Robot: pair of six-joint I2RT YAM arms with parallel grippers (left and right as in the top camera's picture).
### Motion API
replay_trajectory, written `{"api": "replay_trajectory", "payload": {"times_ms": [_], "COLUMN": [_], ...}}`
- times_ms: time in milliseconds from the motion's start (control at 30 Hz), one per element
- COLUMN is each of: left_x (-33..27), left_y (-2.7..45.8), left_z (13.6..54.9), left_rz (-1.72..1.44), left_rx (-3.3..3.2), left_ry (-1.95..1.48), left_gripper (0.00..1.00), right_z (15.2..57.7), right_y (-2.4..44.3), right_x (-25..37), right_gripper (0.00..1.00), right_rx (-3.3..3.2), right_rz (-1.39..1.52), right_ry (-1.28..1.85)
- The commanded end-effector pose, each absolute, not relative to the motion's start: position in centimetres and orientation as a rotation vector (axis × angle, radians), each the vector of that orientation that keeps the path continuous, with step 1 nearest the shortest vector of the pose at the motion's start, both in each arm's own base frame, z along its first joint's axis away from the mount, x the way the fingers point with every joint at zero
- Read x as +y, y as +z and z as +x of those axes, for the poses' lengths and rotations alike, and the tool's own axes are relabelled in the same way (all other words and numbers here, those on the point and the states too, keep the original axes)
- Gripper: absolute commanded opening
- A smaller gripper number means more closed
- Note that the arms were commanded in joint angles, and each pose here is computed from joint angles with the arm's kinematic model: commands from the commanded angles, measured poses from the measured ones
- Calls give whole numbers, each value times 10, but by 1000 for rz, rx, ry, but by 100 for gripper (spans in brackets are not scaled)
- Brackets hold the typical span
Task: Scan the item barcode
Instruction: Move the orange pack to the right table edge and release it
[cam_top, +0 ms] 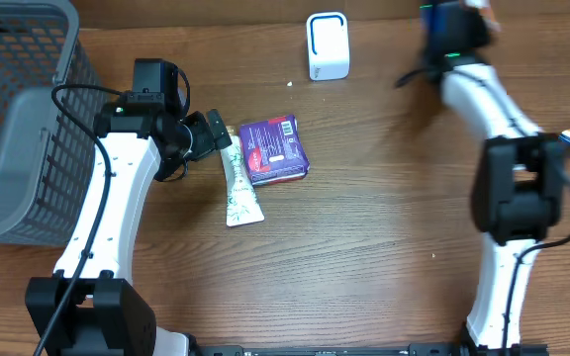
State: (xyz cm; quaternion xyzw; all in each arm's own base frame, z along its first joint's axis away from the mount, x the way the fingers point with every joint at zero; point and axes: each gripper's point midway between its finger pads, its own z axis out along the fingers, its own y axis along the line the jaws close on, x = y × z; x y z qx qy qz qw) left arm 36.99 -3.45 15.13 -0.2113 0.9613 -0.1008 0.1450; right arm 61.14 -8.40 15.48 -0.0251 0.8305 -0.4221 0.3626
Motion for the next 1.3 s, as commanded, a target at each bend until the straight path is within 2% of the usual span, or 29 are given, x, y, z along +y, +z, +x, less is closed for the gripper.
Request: {"api": "replay_trajectory", "payload": {"times_ms": [0,33,133,433,733,1033,1100,1167,1200,1267], "left_x": [-35,-35,-35,-35,-35,-35,-35,-35,-35,-35], "left_y": [155,155,155,155,155,155,155,155,155,155], "left_z": [375,375,375,375,375,375,375,375,375,375], "left_rz": [-603,-603,-604,-603,-604,-603,-604,-604,-603,-603], "left_rx": [2760,2760,2760,2760,2760,2760,2760,2760,2760,2760], "left_ry": [-305,-305,-305,-305,-305,-305,-305,-305,-305,-305], "left_gripper": [100,100,100,100,100,100,100,100,100,100], "right_z": [560,540,509,440,417,399,394,390,387,383], "right_y": [146,133,105,56,36,42,46,51,56,66], "right_x": [-186,-215,-252,-321,-348,-372,-378,-384,-388,-395], "right_gripper": [4,4,4,4,4,4,8,28,35,35], "right_rx": [2145,2178,2272,2299,2294,2193,2182,2168,2159,2142], "right_rz": [433,564,740,1306,1492,1626,1639,1654,1662,1673], "right_ry": [-1217,-1206,-1097,-698,-264,-140,-144,-148,-152,-155]}}
